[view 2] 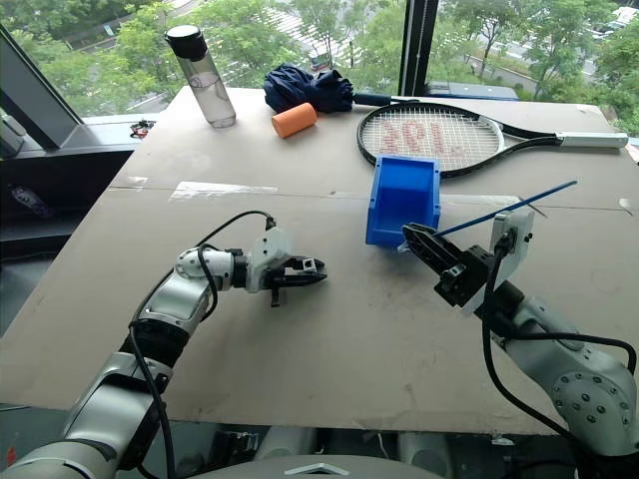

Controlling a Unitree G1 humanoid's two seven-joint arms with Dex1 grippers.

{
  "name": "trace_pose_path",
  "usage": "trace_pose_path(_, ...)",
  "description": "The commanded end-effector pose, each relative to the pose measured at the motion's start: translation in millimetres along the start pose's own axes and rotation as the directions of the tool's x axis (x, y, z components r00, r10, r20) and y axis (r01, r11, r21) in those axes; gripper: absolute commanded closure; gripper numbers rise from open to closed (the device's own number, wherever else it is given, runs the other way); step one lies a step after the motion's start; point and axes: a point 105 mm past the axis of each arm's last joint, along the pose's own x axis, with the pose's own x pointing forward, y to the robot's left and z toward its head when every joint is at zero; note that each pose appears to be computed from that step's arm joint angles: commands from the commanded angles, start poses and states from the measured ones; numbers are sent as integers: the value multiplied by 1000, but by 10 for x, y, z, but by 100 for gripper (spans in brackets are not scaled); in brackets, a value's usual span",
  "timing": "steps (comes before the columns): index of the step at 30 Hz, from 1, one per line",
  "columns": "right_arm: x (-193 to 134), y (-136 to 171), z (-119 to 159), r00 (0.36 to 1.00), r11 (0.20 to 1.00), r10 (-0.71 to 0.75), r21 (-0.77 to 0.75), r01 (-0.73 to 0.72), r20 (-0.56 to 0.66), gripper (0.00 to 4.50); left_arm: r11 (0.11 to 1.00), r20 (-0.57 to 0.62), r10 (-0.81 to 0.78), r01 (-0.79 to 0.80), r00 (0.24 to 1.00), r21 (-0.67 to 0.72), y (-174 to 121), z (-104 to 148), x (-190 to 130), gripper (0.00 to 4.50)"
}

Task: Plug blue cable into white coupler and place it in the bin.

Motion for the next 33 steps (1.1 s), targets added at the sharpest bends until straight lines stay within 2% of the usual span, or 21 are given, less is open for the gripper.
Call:
trace_pose_path(1, 136, 50, -104, 992, 986, 75, -140, -88, -99, 450, 991, 34, -115, 112, 993, 77, -70, 183, 181, 390)
trace_pose_path(7, 344, -29, -343, 951, 930, 148, -290, -227, -270, 450, 952, 38, -275, 266, 961, 151, -166, 430, 572, 390)
trace_pose_path(11, 443, -107, -487, 929, 898, 163, -340, -279, -332, 450, 935, 2, -316, 311, 949, 169, -153, 468, 695, 390)
trace_pose_path(18, 593, -203, -614, 918, 876, 148, -383, -294, -367, 450, 914, -35, -365, 366, 930, 176, -185, 409, 731, 390)
trace_pose_path(24, 517, -251, -830, 869, 866, 140, -368, -340, -475, 450, 914, -24, -366, 364, 930, 179, -168, 471, 793, 390)
trace_pose_path(33, 495, -219, -777, 856, 860, 167, -353, -370, -489, 450, 915, -14, -367, 363, 930, 174, -173, 484, 810, 390)
